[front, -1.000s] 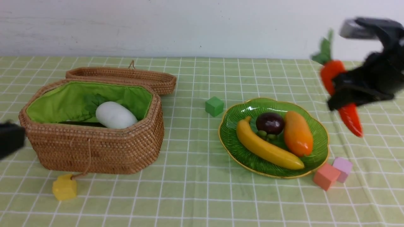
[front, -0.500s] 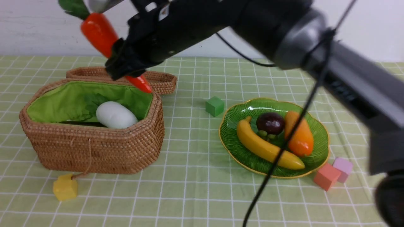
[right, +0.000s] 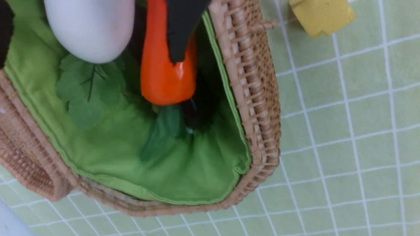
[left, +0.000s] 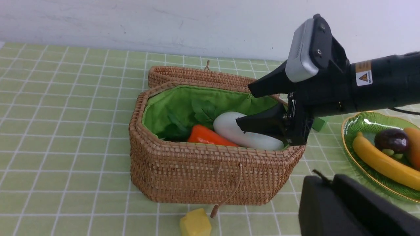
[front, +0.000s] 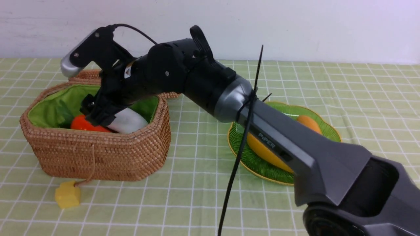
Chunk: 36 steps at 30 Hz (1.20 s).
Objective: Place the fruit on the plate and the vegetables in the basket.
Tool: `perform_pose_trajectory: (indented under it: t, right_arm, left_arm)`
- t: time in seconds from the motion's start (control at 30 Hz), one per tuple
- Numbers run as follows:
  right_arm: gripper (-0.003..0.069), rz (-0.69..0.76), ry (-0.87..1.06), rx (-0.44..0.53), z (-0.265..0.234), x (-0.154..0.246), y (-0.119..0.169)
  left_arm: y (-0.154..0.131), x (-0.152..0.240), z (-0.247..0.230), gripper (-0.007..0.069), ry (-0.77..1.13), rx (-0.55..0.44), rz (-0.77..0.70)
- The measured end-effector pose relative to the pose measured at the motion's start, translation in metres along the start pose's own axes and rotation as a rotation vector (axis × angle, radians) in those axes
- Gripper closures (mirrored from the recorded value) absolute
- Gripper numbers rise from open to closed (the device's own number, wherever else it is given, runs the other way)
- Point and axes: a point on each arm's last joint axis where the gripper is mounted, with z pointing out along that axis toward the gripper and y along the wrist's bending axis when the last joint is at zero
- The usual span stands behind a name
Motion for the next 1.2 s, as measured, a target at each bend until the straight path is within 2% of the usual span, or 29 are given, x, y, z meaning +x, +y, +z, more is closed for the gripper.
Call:
perform_pose_trajectory:
  t: [0.07, 0.17, 0.2, 0.3, 0.57, 0.6, 0.63, 0.67, 0.7, 0.77, 0.8, 0.83, 0.87, 0.9, 0.93, 1.03, 1.07, 1.13, 1.2]
  right_arm:
    - [-0.0009, 0.008, 0.037, 0.005, -0.012, -0.005, 0.0]
    - [0.0021, 0.023, 0.084, 0.009, -0.036, -0.016, 0.0]
    - [0.0074, 0.046, 0.127, 0.01, -0.063, -0.027, 0.001]
    - [0.0155, 0.082, 0.178, 0.02, -0.098, -0.04, 0.003]
    - [0.062, 0.147, 0.167, 0.176, -0.226, -0.073, 0.005]
    - [0.0629, 0.149, 0.168, 0.184, -0.229, -0.073, 0.005]
    - [0.067, 0.183, 0.182, 0.211, -0.259, -0.068, 0.009]
    - [0.0673, 0.181, 0.168, 0.216, -0.266, -0.07, 0.01]
    - [0.0678, 0.211, 0.174, 0.233, -0.301, -0.06, 0.017]
    - [0.0678, 0.245, 0.182, 0.242, -0.324, -0.05, 0.024]
    - [0.0678, 0.29, 0.2, 0.245, -0.351, -0.03, 0.034]
    - [0.0678, 0.307, 0.222, 0.243, -0.35, -0.023, 0.036]
    - [0.0674, 0.379, 0.235, 0.247, -0.378, 0.003, 0.048]
    - [0.0673, 0.388, 0.24, 0.248, -0.38, 0.007, 0.05]
    - [0.0668, 0.484, 0.3, 0.254, -0.391, 0.045, 0.063]
    - [0.0665, 0.632, 0.346, 0.281, -0.417, 0.108, 0.084]
    - [0.0665, 0.641, 0.35, 0.285, -0.419, 0.113, 0.085]
    - [0.0665, 0.752, 0.349, 0.309, -0.435, 0.159, 0.101]
    - [0.0664, 0.796, 0.325, 0.315, -0.445, 0.18, 0.108]
  left_arm:
    - [-0.001, 0.0, 0.0, 0.0586, 0.005, 0.006, -0.004]
    - [-0.001, 0.001, 0.0, 0.0586, 0.008, 0.009, -0.005]
    - [-0.001, 0.001, 0.0, 0.0586, 0.011, 0.014, 0.0]
    - [-0.003, 0.001, 0.0, 0.0586, 0.007, 0.033, 0.014]
    - [-0.017, 0.0, -0.002, 0.0638, -0.012, 0.195, 0.091]
    - [-0.018, 0.0, -0.003, 0.0638, -0.013, 0.204, 0.092]
    - [-0.02, 0.002, -0.006, 0.0638, -0.03, 0.253, 0.088]
    - [-0.019, 0.002, -0.007, 0.0638, -0.032, 0.253, 0.092]
    - [-0.018, 0.008, -0.013, 0.0638, -0.065, 0.339, 0.083]
    - [-0.017, 0.013, -0.016, 0.0638, -0.099, 0.345, 0.067]
    - [-0.014, 0.026, -0.021, 0.0638, -0.135, 0.386, 0.046]
    - [-0.013, 0.027, -0.021, 0.0638, -0.14, 0.39, 0.043]
    - [-0.01, 0.04, -0.022, 0.0638, -0.173, 0.423, 0.023]
    - [-0.01, 0.044, -0.021, 0.0638, -0.175, 0.427, 0.021]
    - [-0.008, 0.057, -0.019, 0.0638, -0.206, 0.453, 0.01]
    - [-0.008, 0.08, -0.008, 0.0638, -0.237, 0.482, 0.007]
    - [-0.008, 0.08, -0.009, 0.0638, -0.246, 0.486, 0.005]
    - [-0.01, 0.094, 0.0, 0.0638, -0.266, 0.506, 0.008]
    - [-0.012, 0.1, 0.005, 0.0638, -0.272, 0.516, 0.01]
